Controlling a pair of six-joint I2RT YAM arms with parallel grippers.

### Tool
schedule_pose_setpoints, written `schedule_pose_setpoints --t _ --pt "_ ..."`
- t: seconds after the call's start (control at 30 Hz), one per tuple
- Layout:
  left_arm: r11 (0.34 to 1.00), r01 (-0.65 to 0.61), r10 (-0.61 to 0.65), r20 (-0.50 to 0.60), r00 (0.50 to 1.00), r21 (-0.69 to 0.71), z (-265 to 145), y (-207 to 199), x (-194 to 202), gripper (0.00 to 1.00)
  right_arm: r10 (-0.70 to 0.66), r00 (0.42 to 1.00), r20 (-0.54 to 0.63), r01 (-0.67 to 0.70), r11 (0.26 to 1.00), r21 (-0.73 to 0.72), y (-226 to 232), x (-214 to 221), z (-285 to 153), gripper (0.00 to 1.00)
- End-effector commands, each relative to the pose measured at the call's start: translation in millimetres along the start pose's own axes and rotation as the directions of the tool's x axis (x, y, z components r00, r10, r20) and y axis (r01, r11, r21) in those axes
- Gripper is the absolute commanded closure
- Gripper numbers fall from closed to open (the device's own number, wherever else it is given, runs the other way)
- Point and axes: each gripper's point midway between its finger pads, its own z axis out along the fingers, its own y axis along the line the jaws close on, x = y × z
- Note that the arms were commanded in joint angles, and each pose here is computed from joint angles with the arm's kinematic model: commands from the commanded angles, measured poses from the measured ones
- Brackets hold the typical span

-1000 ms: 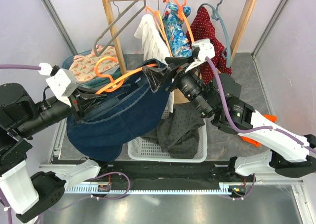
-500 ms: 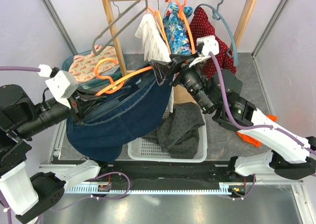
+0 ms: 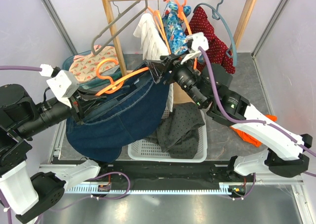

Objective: Remove the skirt from the hanger

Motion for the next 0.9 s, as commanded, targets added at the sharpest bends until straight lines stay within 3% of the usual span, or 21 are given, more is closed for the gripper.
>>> schedule_pose_setpoints --t 0.0,0.07,0.1,0.2,0.33,0.57,0.87 --pt "0.998 -0.064 0.064 0.120 0.991 -0.003 -0.7 1.9 -30.0 0.98 0.000 0.998 -0.058 -0.002 1.000 -0.030 7.9 10.8 6.3 0.43" --pt "0.998 -0.067 0.067 0.120 0.991 -0.003 0.3 2.4 -30.1 0.98 -0.001 0.998 -0.070 0.000 1.000 -0.021 6.5 15.7 7.7 0.53" --pt "0.998 -0.066 0.067 0.118 0.991 -0.006 1.3 3.2 -29.8 0.98 -0.001 0.997 -0.072 0.000 1.000 -0.022 6.6 16.1 6.7 0.63" --pt "0.998 -0.063 0.063 0.112 0.992 -0.006 3.1 3.7 -27.8 0.98 0.000 0.998 -0.056 -0.001 1.000 -0.011 3.8 8.9 3.6 0.77" --pt "0.998 -0.065 0.065 0.093 0.994 -0.004 8.9 5.2 -21.2 0.98 -0.009 1.000 -0.026 0.009 1.000 -0.002 1.8 -8.2 -1.4 0.85" --pt "0.997 -0.006 0.008 -0.019 1.000 0.075 42.3 0.3 16.4 0.98 0.024 0.999 0.022 -0.021 0.993 -0.120 35.0 -52.3 -0.2 0.86" --pt "0.987 0.017 -0.013 -0.029 1.000 0.158 67.6 -3.8 7.1 0.98 0.062 0.994 -0.095 -0.088 0.950 -0.299 94.8 -16.7 6.6 0.86"
